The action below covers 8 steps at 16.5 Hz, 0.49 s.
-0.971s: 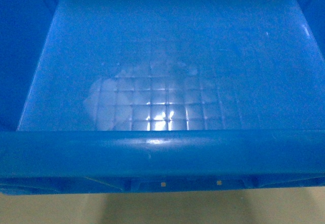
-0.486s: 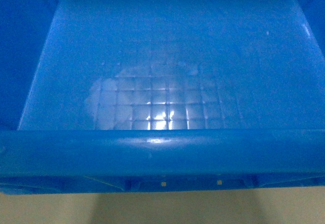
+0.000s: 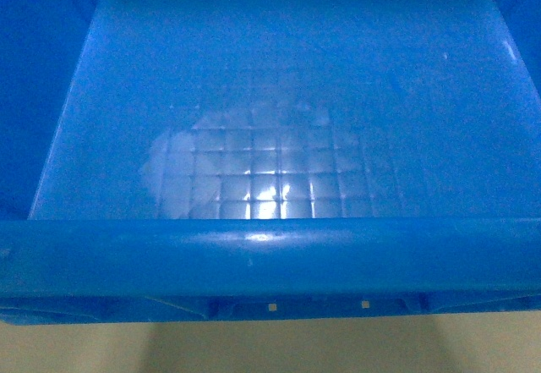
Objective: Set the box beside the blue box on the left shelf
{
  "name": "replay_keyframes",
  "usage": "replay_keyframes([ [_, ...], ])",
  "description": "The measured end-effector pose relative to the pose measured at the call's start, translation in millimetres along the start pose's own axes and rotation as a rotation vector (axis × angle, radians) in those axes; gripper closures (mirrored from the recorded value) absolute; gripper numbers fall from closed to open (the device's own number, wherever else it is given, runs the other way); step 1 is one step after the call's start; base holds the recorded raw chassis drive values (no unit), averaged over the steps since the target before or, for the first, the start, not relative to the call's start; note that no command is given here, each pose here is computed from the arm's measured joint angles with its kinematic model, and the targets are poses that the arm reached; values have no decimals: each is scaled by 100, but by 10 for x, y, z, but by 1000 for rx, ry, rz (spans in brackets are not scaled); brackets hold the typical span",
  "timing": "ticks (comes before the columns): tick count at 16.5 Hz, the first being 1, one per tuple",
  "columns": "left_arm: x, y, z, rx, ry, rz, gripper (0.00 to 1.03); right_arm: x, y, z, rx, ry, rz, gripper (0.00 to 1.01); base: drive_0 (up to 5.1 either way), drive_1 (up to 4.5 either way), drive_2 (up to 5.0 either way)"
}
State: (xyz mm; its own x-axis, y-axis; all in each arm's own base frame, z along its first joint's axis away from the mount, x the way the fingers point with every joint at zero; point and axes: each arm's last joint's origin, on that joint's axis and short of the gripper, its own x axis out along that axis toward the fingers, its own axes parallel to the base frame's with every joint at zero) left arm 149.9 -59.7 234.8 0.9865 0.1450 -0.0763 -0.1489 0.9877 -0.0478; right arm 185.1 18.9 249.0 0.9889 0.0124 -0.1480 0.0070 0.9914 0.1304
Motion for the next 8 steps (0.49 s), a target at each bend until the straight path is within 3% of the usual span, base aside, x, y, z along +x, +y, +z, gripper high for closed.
replay_keyframes([
  [8,-4,2,7,-2,-5,0,93,-3,0,4,0,-3,1,86,0,0,0],
])
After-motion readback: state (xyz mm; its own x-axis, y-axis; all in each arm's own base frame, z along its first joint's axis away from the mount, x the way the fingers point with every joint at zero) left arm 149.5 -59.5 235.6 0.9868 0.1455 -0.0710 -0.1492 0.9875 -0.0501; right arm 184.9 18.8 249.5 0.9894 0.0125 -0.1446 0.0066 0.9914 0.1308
